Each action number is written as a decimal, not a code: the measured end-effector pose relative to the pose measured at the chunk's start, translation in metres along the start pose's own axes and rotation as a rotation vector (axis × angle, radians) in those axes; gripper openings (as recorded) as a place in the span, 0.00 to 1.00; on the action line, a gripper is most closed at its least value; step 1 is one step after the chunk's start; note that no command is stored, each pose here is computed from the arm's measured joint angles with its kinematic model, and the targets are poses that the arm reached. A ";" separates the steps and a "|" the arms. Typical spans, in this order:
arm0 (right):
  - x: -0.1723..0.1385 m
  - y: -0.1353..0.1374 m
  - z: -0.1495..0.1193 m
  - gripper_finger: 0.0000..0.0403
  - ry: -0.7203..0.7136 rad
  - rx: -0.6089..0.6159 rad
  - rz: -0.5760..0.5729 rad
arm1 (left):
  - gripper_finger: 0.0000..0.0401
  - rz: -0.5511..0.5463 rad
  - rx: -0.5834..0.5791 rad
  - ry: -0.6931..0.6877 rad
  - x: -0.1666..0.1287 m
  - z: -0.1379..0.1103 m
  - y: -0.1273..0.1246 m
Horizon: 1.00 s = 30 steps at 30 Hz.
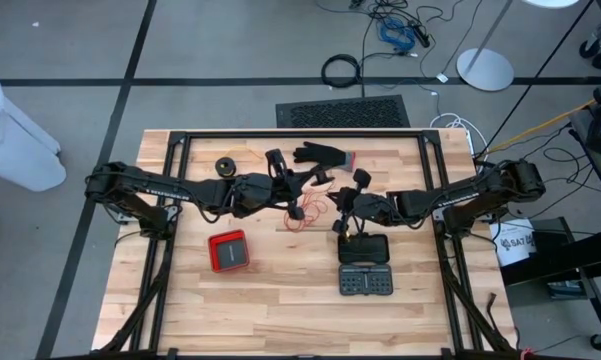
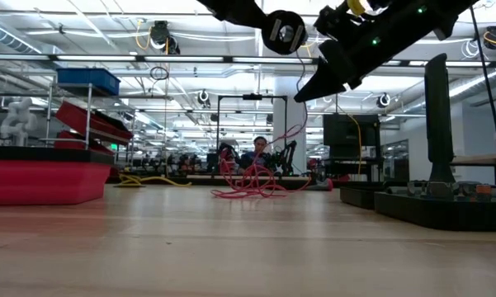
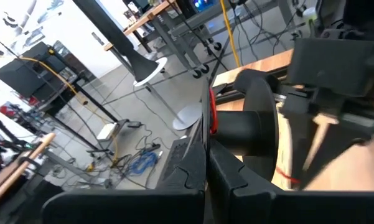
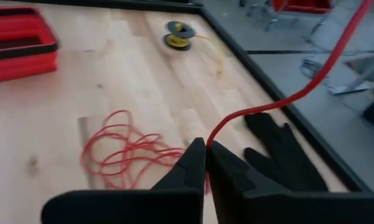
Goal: Coil cords
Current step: Coil the red wire onto the spool
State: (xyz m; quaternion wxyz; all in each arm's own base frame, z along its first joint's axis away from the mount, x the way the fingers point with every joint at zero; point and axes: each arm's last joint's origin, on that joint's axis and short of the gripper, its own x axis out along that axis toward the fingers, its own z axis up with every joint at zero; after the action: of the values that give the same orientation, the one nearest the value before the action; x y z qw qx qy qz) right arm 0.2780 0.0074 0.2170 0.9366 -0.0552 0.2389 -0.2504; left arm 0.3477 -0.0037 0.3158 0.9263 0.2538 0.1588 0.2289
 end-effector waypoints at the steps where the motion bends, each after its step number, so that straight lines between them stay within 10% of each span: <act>1: 0.001 -0.002 0.001 0.00 -0.006 0.007 -0.011 | 0.00 -0.004 -0.015 -0.009 0.000 0.001 0.000; 30: 0.003 -0.010 0.033 0.00 -0.297 0.245 0.075 | 0.00 0.076 -0.046 -0.053 0.026 -0.006 -0.013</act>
State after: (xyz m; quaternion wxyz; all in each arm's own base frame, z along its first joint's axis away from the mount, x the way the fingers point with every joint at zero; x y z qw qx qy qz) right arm 0.2915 -0.0030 0.2468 0.9700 0.0318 0.0679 -0.2314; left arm 0.3720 0.0019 0.2988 0.9264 0.2443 0.1193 0.2606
